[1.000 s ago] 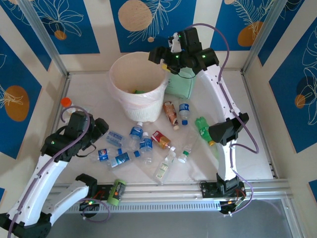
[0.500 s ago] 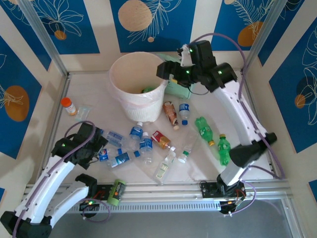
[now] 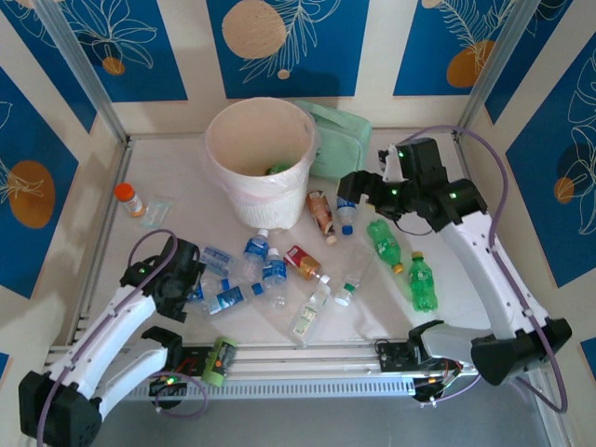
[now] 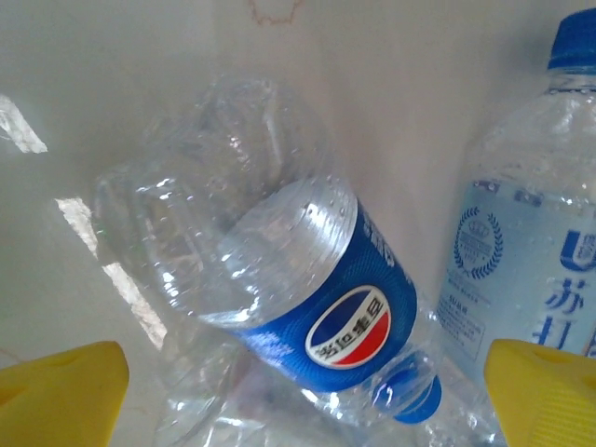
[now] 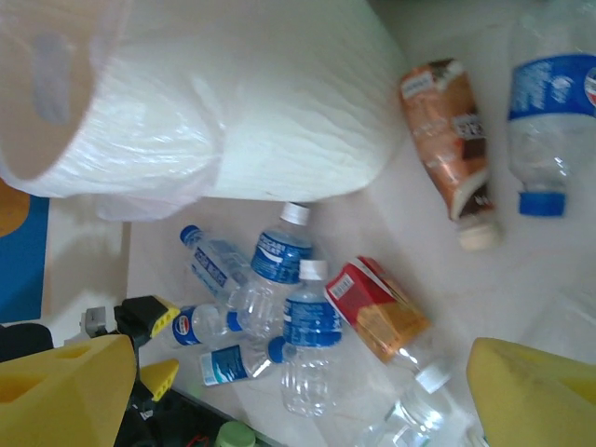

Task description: Put the plastic bottles in the bin

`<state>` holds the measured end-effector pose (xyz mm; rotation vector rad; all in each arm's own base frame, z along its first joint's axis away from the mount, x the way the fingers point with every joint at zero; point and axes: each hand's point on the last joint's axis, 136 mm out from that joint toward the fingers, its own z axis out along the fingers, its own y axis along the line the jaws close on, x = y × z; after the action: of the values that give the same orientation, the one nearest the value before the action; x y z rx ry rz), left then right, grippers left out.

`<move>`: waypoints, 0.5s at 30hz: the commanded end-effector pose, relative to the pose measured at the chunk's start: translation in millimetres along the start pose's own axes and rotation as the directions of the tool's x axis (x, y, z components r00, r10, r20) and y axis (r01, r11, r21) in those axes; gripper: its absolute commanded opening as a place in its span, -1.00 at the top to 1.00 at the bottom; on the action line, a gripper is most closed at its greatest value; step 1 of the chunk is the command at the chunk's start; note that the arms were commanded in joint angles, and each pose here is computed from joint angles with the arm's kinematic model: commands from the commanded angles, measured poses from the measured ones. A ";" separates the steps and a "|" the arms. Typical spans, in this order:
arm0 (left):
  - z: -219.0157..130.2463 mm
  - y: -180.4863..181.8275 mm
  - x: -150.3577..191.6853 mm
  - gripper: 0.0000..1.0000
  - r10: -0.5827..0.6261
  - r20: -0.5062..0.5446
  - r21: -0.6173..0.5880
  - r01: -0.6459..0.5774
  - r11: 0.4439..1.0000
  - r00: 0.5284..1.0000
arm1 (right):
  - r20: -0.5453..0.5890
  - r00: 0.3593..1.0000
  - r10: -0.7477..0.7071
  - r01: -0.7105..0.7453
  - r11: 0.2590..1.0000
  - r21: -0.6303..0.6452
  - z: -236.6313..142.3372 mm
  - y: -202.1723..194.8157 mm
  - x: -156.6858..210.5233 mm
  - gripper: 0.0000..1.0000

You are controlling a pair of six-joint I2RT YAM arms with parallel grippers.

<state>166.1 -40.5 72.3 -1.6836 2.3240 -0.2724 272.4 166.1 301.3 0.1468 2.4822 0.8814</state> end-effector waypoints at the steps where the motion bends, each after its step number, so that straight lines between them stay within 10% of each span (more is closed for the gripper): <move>1: 11.5 -5.7 -4.2 -0.93 -0.078 0.011 0.016 0.077 0.997 0.997 | 0.005 1.000 0.027 -0.027 1.000 -0.008 -17.8 -4.2 11.4 -0.84; 15: 43.1 -0.8 -10.7 -0.80 -0.147 -0.004 -0.025 0.147 0.989 0.989 | 0.031 0.993 0.112 -0.112 0.994 0.013 -33.2 -25.7 17.6 -0.83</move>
<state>179.2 -29.8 36.4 -1.8534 2.2230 -0.2545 248.6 131.2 306.9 0.2772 2.4461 0.8692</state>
